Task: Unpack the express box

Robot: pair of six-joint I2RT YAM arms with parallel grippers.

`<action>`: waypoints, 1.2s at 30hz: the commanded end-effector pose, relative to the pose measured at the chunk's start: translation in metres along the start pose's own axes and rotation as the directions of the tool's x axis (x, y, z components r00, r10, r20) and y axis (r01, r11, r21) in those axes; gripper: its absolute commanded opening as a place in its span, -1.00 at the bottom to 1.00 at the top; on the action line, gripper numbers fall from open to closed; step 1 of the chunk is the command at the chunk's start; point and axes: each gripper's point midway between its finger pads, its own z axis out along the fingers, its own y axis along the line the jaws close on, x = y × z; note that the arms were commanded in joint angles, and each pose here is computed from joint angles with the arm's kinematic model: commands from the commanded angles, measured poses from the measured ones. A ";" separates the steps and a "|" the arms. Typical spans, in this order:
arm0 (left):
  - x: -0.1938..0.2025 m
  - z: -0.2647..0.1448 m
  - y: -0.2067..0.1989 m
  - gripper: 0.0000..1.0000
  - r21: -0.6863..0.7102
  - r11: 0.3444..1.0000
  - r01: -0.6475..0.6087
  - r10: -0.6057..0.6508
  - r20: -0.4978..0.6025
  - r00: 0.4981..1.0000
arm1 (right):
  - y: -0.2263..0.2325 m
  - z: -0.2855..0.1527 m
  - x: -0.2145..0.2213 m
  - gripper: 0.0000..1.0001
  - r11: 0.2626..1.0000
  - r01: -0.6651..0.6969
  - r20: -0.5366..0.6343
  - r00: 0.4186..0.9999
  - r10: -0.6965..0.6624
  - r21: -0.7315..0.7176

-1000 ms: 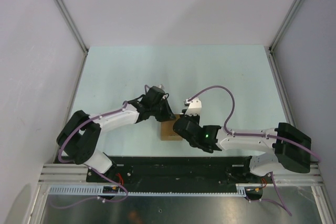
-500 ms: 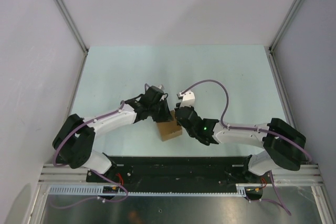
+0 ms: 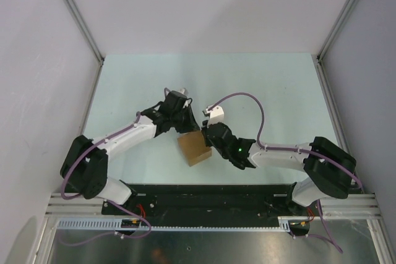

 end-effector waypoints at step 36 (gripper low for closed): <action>0.050 0.044 0.074 -1.00 -0.307 0.939 0.158 -0.206 -0.130 0.970 | 0.025 -0.029 -0.005 -1.00 0.997 0.071 0.040 0.997 -0.070 -0.020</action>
